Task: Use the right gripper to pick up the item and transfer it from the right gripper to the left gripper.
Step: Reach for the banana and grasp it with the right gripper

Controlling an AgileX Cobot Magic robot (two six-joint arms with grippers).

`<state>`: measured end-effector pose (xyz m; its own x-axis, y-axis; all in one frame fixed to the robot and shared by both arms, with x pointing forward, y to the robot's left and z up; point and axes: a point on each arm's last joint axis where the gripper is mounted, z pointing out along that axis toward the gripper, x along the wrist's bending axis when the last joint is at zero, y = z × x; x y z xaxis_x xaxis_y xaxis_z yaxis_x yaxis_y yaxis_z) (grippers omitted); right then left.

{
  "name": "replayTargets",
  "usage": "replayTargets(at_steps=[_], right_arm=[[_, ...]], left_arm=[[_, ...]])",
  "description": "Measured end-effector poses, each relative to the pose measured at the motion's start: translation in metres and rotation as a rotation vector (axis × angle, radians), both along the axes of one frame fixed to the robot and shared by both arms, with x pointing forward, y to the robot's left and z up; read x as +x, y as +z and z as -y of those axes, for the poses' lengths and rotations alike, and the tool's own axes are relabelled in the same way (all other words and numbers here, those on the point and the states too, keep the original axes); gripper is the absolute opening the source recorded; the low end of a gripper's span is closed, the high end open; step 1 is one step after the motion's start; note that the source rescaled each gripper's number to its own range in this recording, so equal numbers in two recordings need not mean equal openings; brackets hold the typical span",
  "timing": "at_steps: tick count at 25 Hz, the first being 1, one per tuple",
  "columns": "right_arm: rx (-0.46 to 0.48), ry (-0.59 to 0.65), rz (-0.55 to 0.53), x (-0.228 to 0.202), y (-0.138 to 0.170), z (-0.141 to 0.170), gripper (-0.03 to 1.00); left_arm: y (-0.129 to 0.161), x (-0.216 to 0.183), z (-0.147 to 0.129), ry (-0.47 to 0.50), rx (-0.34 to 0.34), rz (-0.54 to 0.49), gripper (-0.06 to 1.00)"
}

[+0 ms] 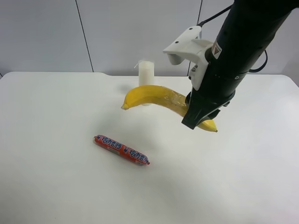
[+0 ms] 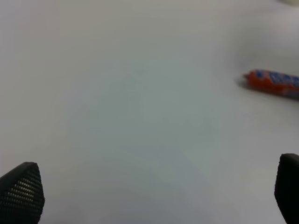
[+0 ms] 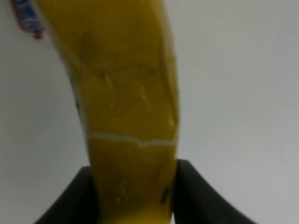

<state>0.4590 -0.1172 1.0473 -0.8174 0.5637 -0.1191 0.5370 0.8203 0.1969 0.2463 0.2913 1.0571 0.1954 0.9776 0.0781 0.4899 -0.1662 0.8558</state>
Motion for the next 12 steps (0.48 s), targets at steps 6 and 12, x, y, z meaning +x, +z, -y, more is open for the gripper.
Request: replayTargets(at_steps=[6, 12], right_arm=[[0.003, 0.057, -0.004, -0.005, 0.0, -0.006, 0.0], [0.028, 0.084, -0.029, -0.008, 0.0, -0.009, 0.0]], left_arm=[[0.0, 0.021, 0.011, -0.21, 0.037, -0.115, 1.0], [0.006, 0.035, 0.02, -0.414, 0.114, -0.185, 1.0]])
